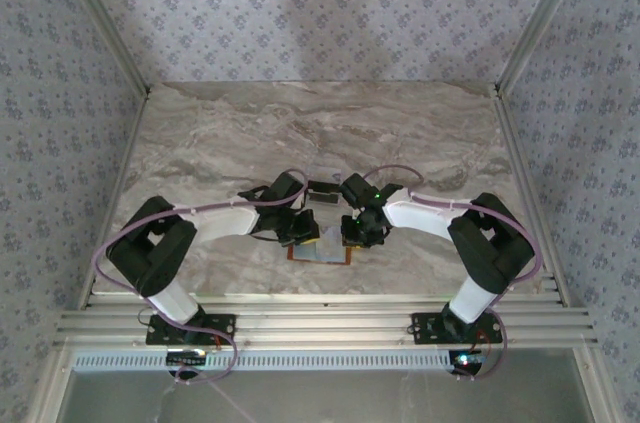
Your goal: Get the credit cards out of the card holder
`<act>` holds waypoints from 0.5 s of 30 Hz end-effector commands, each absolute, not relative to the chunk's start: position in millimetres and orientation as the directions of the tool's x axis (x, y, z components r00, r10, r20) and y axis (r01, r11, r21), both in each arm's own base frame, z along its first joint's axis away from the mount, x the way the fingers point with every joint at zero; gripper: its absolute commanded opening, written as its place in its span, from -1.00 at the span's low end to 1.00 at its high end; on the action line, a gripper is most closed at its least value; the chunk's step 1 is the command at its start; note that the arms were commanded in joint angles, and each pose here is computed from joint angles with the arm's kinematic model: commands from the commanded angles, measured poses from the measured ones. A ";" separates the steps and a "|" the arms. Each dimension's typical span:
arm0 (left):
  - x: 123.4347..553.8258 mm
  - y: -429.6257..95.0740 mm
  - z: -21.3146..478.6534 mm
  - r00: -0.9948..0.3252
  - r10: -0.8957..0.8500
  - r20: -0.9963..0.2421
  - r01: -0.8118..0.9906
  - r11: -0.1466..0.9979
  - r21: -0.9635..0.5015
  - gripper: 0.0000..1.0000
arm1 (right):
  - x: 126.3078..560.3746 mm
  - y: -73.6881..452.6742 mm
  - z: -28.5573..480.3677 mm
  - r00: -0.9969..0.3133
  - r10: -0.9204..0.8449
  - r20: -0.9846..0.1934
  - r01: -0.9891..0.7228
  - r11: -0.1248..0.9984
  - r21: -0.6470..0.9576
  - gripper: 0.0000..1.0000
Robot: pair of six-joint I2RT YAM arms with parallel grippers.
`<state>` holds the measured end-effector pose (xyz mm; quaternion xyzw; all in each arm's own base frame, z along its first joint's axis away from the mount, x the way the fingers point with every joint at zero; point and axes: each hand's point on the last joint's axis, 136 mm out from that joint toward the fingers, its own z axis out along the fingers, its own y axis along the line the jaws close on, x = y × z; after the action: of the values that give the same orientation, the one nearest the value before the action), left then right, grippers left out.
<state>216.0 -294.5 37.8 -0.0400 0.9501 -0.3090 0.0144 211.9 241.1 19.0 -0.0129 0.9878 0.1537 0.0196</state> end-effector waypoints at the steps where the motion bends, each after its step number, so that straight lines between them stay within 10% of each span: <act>1: 212.7 -283.0 35.8 -0.997 -0.079 -0.012 -0.059 0.831 -0.554 -0.83 | 205.1 230.3 12.8 -1.000 -0.022 -0.022 -0.027 0.965 0.261 -0.67; 15: 214.4 -297.2 26.1 -0.997 -0.071 0.019 -0.068 0.806 -0.588 -0.84 | 207.8 246.8 25.6 -0.998 -0.019 -0.053 -0.035 0.951 0.307 -0.14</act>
<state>216.3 -298.0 33.9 -0.0343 0.9486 -0.3144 0.0119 210.4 246.9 27.4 -0.0156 0.9860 0.1635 0.0298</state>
